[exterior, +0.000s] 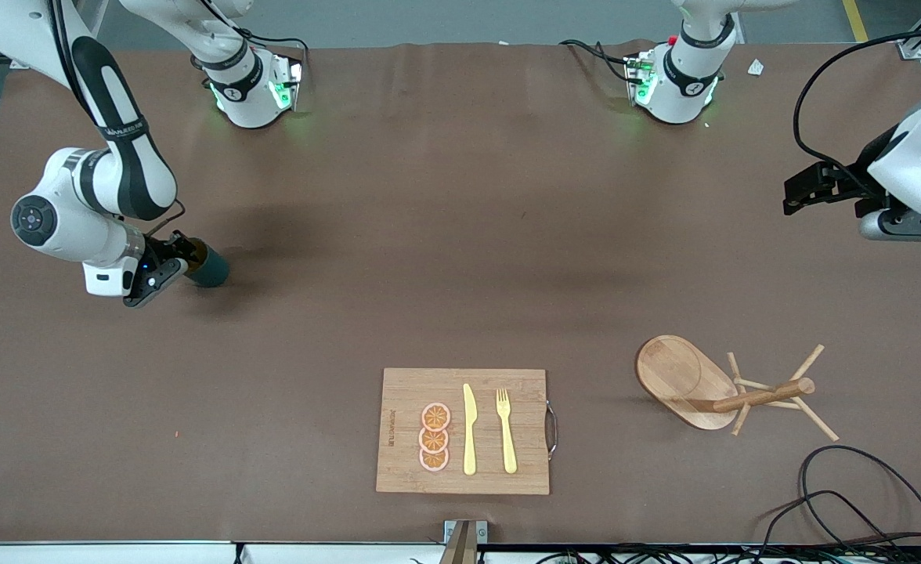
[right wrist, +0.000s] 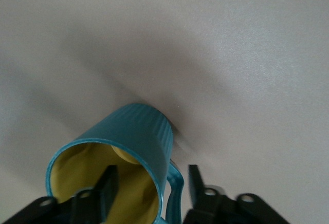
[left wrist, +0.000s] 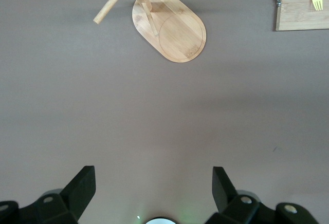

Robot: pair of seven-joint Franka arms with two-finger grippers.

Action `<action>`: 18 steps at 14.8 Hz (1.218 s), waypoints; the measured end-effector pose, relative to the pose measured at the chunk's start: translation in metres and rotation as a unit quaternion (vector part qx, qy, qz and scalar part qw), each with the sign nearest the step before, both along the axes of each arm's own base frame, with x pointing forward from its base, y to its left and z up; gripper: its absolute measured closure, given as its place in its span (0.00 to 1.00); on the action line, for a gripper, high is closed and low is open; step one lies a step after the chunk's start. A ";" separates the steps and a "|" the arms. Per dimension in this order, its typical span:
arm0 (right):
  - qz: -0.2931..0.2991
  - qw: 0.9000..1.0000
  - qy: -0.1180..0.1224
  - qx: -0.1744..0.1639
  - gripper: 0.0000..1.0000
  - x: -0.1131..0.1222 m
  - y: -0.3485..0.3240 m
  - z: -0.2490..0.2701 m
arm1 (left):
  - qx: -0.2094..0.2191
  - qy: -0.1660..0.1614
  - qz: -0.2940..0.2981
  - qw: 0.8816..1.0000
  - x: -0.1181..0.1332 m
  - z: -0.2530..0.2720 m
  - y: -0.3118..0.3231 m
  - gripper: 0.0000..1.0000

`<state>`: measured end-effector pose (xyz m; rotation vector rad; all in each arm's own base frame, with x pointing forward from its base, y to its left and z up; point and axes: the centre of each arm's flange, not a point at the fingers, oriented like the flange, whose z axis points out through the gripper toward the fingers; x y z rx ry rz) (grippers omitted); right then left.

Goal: Pass cup and hang on rack
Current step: 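Lower the right gripper and grasp the teal mug's rim, then carry the mug with the right gripper toward the table middle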

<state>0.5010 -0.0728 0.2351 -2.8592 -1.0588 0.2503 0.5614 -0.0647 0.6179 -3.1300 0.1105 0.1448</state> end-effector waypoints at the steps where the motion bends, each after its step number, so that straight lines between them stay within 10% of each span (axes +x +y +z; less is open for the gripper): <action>1: 0.000 1.000 0.001 0.000 0.56 0.000 0.000 -0.001 | 0.000 0.002 -0.002 1.000 -0.001 0.000 -0.002 0.00; 5: -0.009 1.000 0.001 0.002 0.96 -0.001 -0.005 -0.002 | 0.000 0.003 -0.006 1.000 -0.002 0.000 -0.006 0.00; 18: -0.175 0.984 0.006 -0.020 0.96 0.021 0.170 0.032 | 0.001 0.007 -0.006 1.000 -0.002 -0.001 -0.006 0.00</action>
